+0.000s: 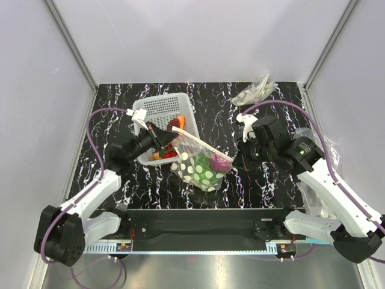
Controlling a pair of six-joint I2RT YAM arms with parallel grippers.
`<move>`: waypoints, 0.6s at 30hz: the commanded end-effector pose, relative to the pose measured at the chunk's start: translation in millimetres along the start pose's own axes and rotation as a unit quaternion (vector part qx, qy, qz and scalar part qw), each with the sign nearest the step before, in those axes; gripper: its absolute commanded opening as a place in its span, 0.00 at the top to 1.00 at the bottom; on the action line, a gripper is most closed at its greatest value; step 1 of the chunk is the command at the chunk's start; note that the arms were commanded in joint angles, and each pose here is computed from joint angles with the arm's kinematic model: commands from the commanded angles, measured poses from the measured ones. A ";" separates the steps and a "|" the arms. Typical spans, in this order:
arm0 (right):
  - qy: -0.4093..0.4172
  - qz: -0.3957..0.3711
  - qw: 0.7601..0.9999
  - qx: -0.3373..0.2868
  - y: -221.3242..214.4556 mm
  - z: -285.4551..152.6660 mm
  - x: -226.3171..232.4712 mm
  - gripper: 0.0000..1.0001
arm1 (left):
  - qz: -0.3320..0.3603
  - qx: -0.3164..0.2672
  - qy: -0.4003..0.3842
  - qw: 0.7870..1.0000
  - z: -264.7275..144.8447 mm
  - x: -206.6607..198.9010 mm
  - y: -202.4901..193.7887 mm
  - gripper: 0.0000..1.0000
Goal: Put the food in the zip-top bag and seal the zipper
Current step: Zip the zipper food storage bag at the center of the board.
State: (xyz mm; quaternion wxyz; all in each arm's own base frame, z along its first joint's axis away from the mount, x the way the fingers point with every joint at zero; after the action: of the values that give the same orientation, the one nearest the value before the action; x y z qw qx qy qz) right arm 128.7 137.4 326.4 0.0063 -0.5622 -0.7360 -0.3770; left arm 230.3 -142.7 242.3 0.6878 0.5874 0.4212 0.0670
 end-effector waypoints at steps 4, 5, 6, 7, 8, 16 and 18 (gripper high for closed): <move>-0.110 0.028 0.989 -0.091 30.8 9.6 -12.6 1.00 | 0.033 -0.084 0.048 0.995 -18.1 -27.8 2.9 1.00; -0.125 0.033 0.987 -0.100 37.3 14.8 -15.2 1.00 | 0.028 -0.086 0.055 0.994 -21.1 -28.8 -0.2 1.00; -0.124 0.037 0.985 -0.111 43.8 14.5 -15.4 1.00 | 0.026 -0.091 0.057 0.994 -24.1 -30.7 -1.8 1.00; -0.119 0.040 0.984 -0.130 52.8 16.2 -14.7 1.00 | 0.023 -0.104 0.066 0.992 -30.9 -31.0 -3.6 1.00; -0.120 0.044 0.983 -0.135 59.6 21.1 -16.5 1.00 | 0.021 -0.106 0.073 0.991 -34.6 -30.2 -6.5 1.00; -0.086 0.043 0.982 -0.165 124.4 61.1 -4.3 1.00 | 0.015 -0.110 0.133 0.985 -63.3 -23.3 -26.4 0.82; -0.070 0.040 0.984 -0.161 137.7 74.1 0.7 0.99 | 0.018 -0.105 0.144 0.984 -66.8 -21.5 -29.4 0.58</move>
State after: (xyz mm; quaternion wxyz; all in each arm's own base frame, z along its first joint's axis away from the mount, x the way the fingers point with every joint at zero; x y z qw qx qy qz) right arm 249.5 176.1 326.5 -0.1162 -0.6338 -0.6612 -0.3843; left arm 160.7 -120.6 234.8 0.6926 0.5142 0.4735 0.1781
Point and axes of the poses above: each gripper's point midway between its finger pads, its own z axis out along the fingers, its own x axis along the line the jaws close on, y = z × x, the point moved 10 cm from there along -z, back along the fingers, and after that the axes turned 13 degrees about z, right-handed, at the moved point
